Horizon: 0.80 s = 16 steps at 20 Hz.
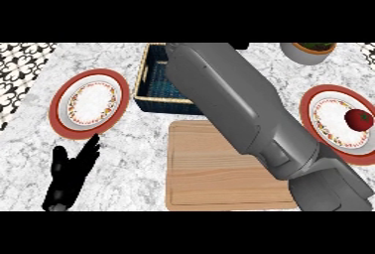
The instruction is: Pick the squash from the cutting board and place it in the basket
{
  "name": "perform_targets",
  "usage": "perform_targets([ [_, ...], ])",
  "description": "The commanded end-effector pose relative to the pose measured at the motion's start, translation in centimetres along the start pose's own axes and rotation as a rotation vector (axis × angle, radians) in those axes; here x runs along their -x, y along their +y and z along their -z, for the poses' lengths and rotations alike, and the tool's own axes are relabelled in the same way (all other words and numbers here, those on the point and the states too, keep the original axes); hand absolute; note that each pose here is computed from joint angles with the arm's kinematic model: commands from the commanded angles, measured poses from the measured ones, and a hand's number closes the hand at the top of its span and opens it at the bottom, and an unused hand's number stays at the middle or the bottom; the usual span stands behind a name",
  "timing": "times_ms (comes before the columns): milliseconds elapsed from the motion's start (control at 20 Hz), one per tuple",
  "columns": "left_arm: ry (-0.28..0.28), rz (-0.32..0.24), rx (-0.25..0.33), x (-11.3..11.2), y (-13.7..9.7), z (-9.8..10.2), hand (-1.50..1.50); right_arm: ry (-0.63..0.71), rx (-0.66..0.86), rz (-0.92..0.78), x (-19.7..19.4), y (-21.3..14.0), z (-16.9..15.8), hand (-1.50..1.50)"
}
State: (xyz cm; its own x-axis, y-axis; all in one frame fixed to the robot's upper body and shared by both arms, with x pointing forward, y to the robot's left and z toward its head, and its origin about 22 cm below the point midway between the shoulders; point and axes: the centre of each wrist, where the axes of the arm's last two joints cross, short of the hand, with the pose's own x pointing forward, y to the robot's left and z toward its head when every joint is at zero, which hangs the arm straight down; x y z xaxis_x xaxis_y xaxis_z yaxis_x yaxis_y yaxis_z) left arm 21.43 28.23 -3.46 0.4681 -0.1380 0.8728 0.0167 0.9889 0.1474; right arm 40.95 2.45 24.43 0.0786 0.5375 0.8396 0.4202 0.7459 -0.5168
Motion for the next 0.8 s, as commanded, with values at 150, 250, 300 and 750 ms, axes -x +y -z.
perform_targets([
  [150, 0.086, -0.017, -0.013, 1.9, 0.2, -0.2, 0.00, 0.100, 0.088, -0.226, 2.1, 1.6, 0.9, 1.50],
  [250, 0.058, -0.031, -0.015, 2.4, 0.6, 0.0, 0.00, 0.098, 0.047, -0.251, 4.4, 2.2, 0.9, 1.50],
  [300, 0.056, -0.014, -0.019, 1.8, -1.3, -0.3, 0.00, 0.077, 0.062, -0.273, 4.1, 2.2, 1.1, -1.50],
  [750, 0.068, -0.027, -0.050, 2.5, -0.2, -0.4, 0.00, 0.009, 0.096, -0.171, 2.4, 1.1, 1.2, -1.50],
])
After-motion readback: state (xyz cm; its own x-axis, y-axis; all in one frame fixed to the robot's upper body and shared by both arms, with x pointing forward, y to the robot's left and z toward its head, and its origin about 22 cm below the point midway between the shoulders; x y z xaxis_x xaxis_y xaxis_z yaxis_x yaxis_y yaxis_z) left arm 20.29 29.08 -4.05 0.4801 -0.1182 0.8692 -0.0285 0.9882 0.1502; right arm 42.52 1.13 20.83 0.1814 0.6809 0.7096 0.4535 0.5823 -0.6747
